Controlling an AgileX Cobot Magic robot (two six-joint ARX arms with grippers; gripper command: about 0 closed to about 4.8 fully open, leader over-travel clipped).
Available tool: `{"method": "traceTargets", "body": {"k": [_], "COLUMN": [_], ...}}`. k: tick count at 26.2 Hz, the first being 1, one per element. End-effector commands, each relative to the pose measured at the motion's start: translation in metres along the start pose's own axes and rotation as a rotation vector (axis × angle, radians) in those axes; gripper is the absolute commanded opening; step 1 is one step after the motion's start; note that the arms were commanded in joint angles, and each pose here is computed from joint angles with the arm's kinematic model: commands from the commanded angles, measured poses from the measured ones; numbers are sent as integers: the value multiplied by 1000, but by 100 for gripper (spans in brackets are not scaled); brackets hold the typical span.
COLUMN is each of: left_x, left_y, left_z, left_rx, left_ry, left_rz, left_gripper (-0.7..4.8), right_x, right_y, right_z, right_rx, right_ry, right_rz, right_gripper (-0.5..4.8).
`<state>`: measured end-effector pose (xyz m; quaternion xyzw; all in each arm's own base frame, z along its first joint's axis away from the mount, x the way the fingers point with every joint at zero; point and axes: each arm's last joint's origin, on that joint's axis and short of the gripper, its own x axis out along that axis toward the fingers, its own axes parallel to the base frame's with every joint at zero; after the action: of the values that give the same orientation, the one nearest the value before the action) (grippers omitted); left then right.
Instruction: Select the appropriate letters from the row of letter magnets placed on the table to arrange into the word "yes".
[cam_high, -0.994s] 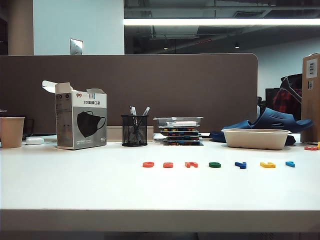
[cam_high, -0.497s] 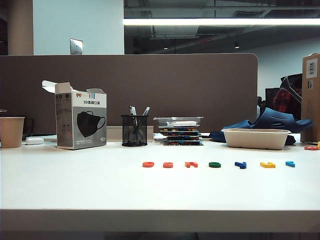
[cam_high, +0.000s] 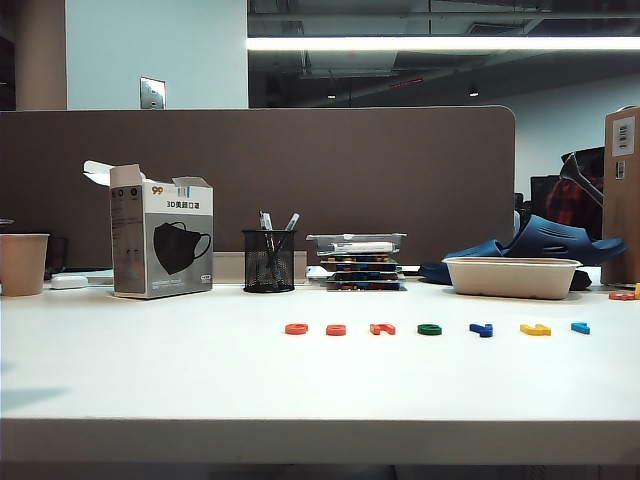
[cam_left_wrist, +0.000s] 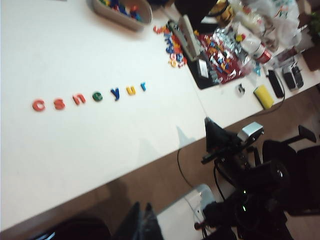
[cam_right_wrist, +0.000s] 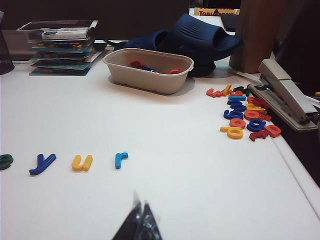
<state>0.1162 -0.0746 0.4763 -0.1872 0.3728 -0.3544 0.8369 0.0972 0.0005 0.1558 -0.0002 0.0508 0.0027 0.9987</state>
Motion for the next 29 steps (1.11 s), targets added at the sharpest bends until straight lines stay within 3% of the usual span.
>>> {"method": "traceTargets", "body": {"k": [1,3,9,17,29], "left_x": [15,29,50,52,52], "left_y": [-3,-1,1,3,3], "left_z": [3,7,14,16,16], "left_rx": [-57,-77,-87,-82,-80], "left_ry": [9,-2,-5,-41,-47], "left_rz": [67,144,239,294,292], "left_gripper": [-5,-5,-5,-5,-5], "right_x": [0,0,0,0,-2], "right_y": [0,0,0,0,0], "right_z": [0,0,0,0,6], "right_rx": [-1,-1,-1,0,0], "right_ry": [-19,-19,-20,-19,-43], "right_rz": [-2,-2,-2,-1,0], "right_gripper": [0,0,0,0,0]}}
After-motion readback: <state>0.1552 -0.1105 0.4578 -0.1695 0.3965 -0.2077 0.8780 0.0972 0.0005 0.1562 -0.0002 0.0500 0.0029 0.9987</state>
